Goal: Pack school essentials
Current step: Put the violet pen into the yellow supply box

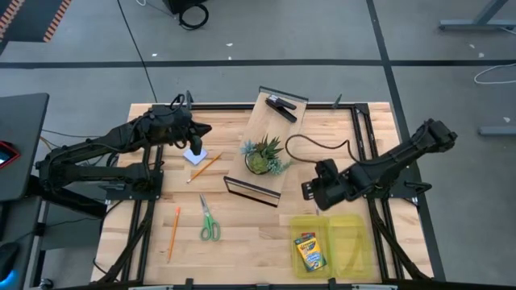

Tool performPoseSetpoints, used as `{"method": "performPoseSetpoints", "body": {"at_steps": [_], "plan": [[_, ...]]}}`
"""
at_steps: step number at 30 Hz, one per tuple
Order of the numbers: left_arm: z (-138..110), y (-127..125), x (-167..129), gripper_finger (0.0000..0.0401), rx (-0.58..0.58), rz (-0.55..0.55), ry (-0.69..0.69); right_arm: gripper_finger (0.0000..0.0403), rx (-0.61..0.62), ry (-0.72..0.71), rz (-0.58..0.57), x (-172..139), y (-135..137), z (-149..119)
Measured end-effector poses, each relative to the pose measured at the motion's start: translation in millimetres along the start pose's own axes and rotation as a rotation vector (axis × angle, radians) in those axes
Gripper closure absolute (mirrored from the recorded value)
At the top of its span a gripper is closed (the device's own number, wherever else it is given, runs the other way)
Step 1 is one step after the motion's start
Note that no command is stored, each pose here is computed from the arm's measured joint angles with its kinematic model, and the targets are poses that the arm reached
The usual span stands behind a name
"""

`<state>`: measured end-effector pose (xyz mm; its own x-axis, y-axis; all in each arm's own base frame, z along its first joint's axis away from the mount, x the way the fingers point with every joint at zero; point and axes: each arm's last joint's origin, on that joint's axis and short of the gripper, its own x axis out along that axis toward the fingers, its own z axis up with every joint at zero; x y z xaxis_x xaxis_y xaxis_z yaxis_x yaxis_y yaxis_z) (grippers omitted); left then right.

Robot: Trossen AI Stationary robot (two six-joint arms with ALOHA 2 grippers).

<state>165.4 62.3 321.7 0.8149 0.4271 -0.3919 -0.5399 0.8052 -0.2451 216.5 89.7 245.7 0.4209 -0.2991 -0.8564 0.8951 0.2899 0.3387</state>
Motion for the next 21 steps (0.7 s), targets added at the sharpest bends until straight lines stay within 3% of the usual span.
{"method": "performPoseSetpoints", "body": {"at_steps": [21], "plan": [[-1.0,-0.5,0.0,0.0356,0.001,-0.022,0.017,0.0343,0.064,0.038,0.038,1.2,1.0,-64.4]]}}
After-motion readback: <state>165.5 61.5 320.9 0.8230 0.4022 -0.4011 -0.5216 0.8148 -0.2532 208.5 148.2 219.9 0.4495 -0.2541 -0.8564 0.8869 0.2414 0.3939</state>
